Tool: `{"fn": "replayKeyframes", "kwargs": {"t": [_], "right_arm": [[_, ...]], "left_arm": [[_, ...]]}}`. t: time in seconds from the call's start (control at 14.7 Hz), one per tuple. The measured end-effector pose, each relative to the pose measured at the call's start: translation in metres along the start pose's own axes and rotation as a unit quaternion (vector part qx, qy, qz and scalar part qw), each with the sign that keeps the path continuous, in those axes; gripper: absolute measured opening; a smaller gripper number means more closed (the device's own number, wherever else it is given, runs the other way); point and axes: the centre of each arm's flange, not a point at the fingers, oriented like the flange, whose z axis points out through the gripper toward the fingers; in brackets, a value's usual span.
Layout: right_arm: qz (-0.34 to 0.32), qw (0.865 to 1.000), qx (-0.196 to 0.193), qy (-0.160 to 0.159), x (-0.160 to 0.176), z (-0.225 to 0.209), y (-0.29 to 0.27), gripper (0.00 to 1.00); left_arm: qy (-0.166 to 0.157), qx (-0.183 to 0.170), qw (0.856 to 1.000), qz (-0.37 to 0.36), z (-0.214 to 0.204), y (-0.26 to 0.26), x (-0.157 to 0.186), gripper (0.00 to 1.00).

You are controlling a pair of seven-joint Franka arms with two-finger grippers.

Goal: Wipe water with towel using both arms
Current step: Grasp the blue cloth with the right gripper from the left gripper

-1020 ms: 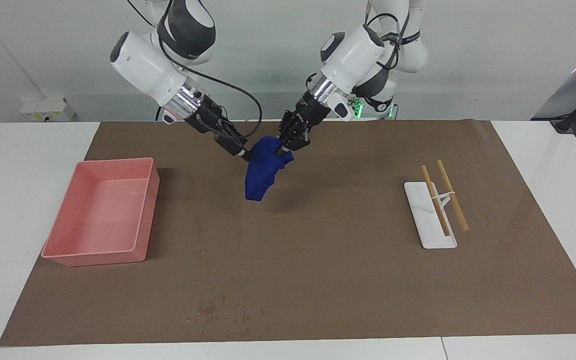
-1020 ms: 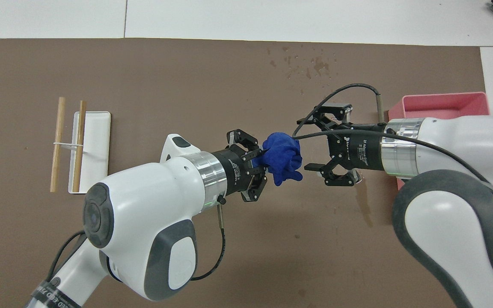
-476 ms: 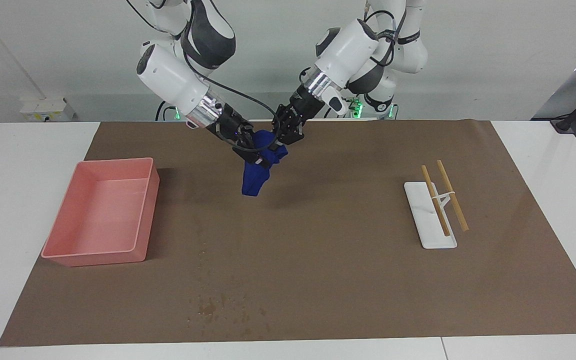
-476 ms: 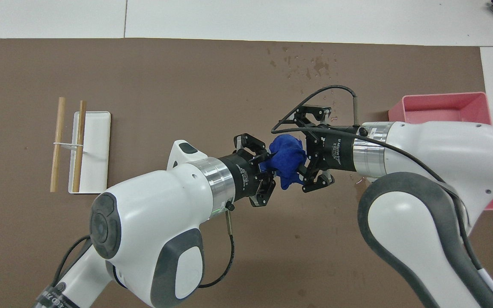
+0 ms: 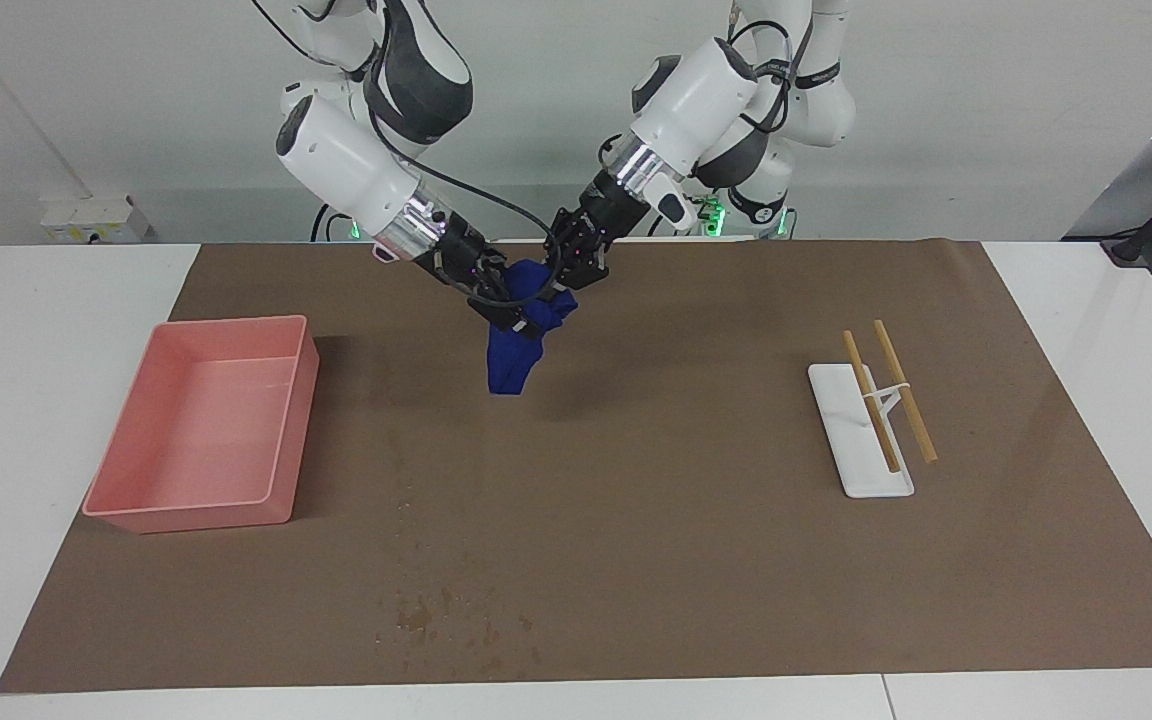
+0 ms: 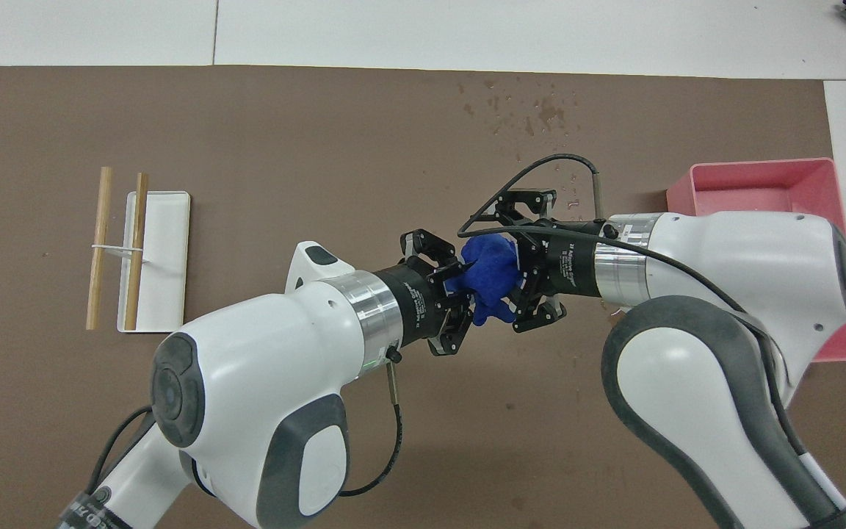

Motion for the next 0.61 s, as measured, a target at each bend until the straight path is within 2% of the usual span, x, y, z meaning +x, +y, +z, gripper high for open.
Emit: {"fn": "replayKeyframes", "kwargs": {"t": [0.14,0.34,0.61], "right_arm": [[-0.033,0.999,-0.005,0.0,-0.0007,0.0046,0.0034,0.56],[-0.067,0.998,-0.006,0.0,0.0008,0.0057,0.0046,0.28],[-0.082,0.997,-0.007,0.0,0.0018,0.0067,0.0051,0.15]], "left_arm": [[0.0,-0.001,1.0,-0.001,-0.0006,0.0015,0.001,0.23],[0.0,-0.002,1.0,-0.001,-0.001,0.0019,0.0011,0.23],[0.0,-0.001,1.0,-0.001,-0.001,0.0014,0.0006,0.23]]}}
